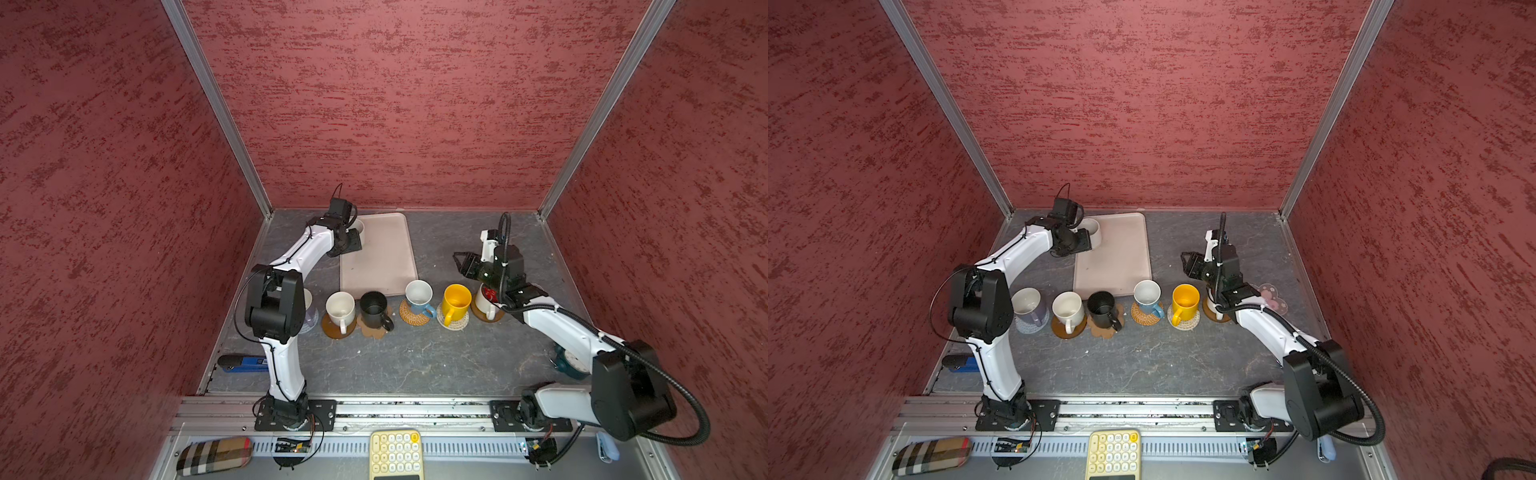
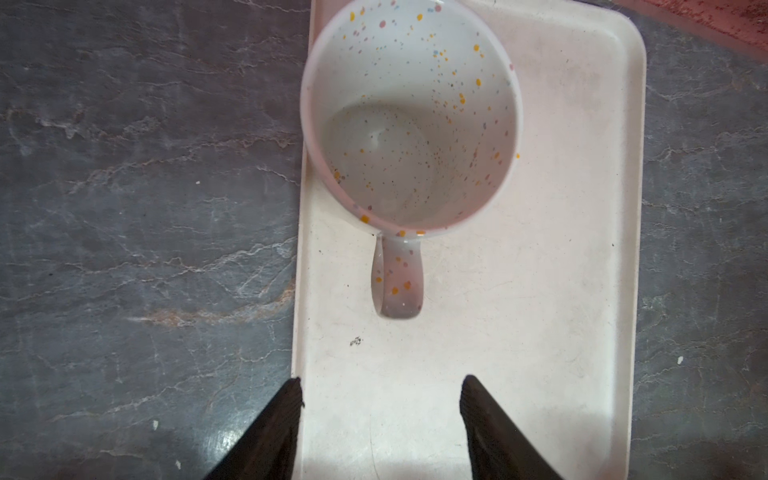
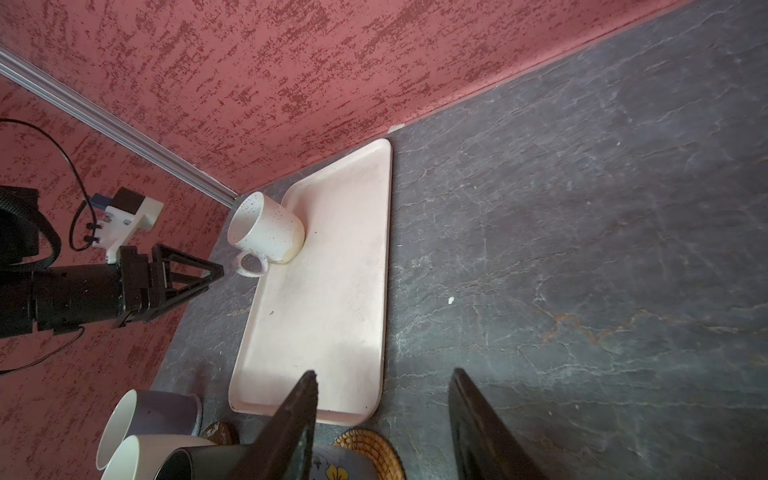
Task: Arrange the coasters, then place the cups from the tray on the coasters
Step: 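Open the right gripper and raise it while the left gripper moves toward the speckled mug, then close the left gripper on the white speckled mug's handle on the tray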
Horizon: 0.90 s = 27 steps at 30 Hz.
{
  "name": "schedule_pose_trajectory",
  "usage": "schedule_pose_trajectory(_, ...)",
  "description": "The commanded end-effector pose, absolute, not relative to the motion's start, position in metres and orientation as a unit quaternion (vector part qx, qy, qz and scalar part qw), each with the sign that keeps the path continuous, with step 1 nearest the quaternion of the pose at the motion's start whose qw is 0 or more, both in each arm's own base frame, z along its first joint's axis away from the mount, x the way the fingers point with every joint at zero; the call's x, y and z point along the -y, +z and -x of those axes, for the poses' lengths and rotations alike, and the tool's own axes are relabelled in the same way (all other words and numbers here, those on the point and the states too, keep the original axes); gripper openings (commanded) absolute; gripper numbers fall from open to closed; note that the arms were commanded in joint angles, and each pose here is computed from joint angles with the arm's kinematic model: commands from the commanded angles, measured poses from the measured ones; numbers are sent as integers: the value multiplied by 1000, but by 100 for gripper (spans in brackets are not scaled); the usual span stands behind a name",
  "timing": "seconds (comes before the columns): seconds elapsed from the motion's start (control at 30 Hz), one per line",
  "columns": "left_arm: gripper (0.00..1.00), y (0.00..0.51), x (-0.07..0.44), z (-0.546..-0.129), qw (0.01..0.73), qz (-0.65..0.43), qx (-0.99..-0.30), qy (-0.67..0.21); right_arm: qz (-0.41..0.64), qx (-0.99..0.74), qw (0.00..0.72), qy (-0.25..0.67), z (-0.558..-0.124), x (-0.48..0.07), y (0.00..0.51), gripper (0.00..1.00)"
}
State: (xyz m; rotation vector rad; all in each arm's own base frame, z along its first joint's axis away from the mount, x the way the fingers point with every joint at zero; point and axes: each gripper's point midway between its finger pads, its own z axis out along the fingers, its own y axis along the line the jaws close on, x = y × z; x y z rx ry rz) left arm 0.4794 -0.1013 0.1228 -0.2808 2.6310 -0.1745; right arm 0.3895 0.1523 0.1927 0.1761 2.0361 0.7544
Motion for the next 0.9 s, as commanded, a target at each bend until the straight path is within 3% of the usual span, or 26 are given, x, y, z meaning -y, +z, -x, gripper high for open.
schedule_pose_trajectory(0.0, 61, 120, 103, -488, 240, 94, -965, -52, -72, -810, 492, 311, -393, -149, 209, 52)
schedule_pose_trajectory(0.87, 37, 90, 108, -513, 221, 90, -970, -42, -73, -814, 487, 309, -395, -150, 202, 54)
